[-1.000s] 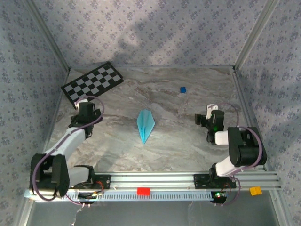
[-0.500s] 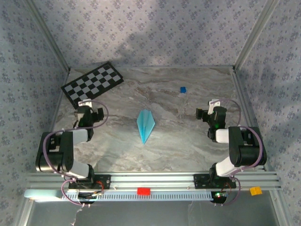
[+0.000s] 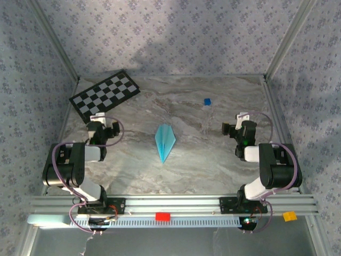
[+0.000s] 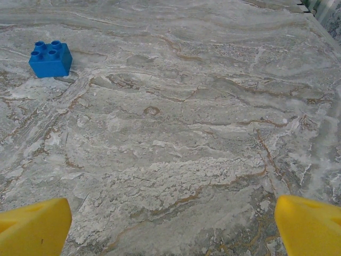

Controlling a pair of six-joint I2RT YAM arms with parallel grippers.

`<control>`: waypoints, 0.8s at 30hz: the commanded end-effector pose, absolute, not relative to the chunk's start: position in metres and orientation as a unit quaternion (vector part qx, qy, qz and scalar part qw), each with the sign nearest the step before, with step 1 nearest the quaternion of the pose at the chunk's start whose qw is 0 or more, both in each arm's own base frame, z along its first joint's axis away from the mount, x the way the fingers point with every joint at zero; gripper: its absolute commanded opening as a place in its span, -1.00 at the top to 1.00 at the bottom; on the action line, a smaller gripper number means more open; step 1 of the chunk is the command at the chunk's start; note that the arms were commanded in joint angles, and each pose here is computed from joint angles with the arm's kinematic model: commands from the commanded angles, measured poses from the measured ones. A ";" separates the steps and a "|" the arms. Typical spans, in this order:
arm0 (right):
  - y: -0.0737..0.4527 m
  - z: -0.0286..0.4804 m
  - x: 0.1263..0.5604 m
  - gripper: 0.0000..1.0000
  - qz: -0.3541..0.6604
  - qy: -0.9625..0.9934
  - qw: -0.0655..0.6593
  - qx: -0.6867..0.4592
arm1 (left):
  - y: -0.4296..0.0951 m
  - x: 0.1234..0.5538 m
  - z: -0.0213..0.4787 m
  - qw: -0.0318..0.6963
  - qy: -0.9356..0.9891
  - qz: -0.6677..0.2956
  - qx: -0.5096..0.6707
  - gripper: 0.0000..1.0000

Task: Fold a paper plane with a square sheet of paper (pick it up from the middle)
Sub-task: Reset both arms

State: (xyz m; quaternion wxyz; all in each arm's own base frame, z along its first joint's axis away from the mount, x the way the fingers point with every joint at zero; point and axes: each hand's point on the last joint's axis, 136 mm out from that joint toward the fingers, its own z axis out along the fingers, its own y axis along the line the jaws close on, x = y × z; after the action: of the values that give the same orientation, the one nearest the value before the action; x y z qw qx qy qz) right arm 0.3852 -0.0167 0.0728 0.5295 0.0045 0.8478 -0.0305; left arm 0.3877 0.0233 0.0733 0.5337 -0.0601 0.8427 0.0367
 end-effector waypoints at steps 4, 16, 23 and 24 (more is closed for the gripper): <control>-0.018 0.082 0.390 -0.99 -0.029 0.839 0.543 0.009 | 0.024 0.396 0.090 0.558 0.827 0.040 -0.055 -1.00; -0.018 0.081 0.390 -0.99 -0.029 0.840 0.542 0.009 | 0.023 0.396 0.090 0.558 0.827 0.039 -0.055 -0.99; -0.018 0.082 0.390 -0.99 -0.029 0.840 0.542 0.009 | 0.024 0.396 0.090 0.558 0.827 0.040 -0.055 -1.00; -0.018 0.082 0.391 -0.99 -0.029 0.840 0.542 0.008 | 0.023 0.396 0.090 0.558 0.827 0.039 -0.055 -1.00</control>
State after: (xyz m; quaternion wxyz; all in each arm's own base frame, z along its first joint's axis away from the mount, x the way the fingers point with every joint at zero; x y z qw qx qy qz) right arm 0.3852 -0.0167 0.0728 0.5295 0.0045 0.8478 -0.0305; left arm 0.3879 0.0233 0.0738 0.5347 -0.0602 0.8421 0.0366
